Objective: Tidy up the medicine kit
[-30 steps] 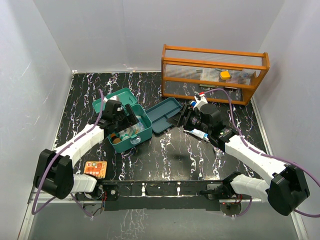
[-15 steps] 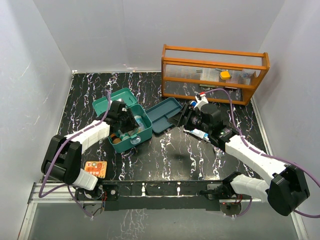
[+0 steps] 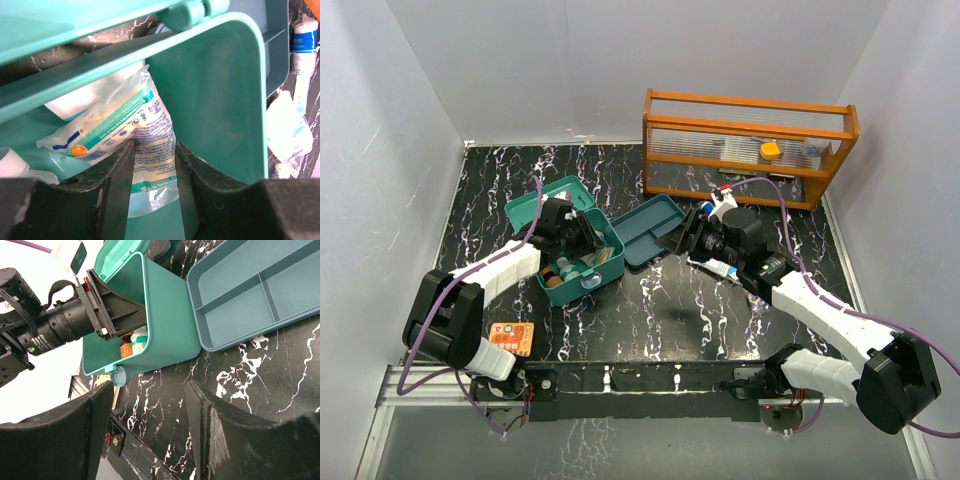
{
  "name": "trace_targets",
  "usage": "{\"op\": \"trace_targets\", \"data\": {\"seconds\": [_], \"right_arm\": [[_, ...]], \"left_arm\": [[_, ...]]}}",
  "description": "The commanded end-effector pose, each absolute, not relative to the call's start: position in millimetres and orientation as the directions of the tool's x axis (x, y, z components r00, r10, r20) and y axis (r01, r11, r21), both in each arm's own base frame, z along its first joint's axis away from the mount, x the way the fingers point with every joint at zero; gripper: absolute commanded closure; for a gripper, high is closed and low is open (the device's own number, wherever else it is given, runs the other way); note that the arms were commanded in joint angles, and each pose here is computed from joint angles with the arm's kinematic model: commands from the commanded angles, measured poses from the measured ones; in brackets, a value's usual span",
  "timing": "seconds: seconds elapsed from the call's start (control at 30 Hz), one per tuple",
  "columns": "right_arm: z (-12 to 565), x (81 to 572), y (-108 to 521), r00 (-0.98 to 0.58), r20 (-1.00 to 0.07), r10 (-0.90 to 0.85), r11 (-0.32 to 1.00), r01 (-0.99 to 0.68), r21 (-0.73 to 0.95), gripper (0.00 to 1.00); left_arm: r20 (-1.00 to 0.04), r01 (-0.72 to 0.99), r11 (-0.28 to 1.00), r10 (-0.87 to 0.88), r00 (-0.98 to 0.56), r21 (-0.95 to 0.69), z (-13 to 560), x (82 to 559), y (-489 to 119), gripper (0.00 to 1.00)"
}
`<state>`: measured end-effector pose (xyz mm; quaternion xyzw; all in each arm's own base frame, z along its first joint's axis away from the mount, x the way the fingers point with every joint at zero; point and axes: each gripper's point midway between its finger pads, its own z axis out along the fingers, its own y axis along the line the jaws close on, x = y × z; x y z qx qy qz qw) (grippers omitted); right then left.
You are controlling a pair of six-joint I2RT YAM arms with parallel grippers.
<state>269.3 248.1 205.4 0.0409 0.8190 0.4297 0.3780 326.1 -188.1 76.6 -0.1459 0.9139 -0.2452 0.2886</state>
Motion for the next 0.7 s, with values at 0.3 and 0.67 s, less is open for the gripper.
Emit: {"op": "trace_targets", "data": {"seconds": [0.3,0.67], "right_arm": [[232,276,243,-0.646,-0.632,0.427,0.619,-0.301,0.726,0.42],[217,292,222,-0.596,-0.676,0.434,0.724,-0.216,0.655,0.42]], "left_arm": [[-0.529,-0.03,0.866,-0.331,-0.781,-0.499,83,344,-206,0.74],[-0.492,-0.102,0.904,-0.317,-0.811,-0.415,53,335,-196,0.76]]}}
